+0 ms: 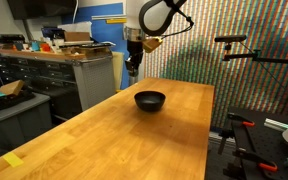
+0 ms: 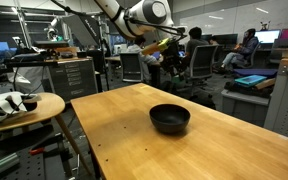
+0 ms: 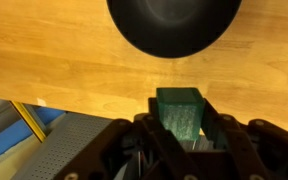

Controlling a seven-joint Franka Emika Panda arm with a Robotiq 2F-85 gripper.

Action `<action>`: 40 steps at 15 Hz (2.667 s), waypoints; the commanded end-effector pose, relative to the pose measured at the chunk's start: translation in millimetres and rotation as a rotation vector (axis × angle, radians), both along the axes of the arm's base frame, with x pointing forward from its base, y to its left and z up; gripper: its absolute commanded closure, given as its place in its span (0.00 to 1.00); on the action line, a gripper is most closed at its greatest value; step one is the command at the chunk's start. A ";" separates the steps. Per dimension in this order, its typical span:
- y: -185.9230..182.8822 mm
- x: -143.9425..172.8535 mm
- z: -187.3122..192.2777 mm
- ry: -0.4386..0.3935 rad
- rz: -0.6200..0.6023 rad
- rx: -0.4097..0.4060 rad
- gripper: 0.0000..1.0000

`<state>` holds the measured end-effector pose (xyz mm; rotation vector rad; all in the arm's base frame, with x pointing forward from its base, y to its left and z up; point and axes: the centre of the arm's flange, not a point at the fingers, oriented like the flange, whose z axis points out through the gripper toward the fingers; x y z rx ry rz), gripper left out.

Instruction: Place the green block inside the black bowl

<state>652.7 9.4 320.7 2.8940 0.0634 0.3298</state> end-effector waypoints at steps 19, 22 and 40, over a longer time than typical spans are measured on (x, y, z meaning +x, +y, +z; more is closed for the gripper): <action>-56.5 -106.0 -80.8 -0.026 -0.261 0.111 0.79; -67.0 -97.9 -88.1 -0.038 -0.277 0.164 0.79; -77.3 -52.8 -143.7 0.012 -0.241 0.306 0.79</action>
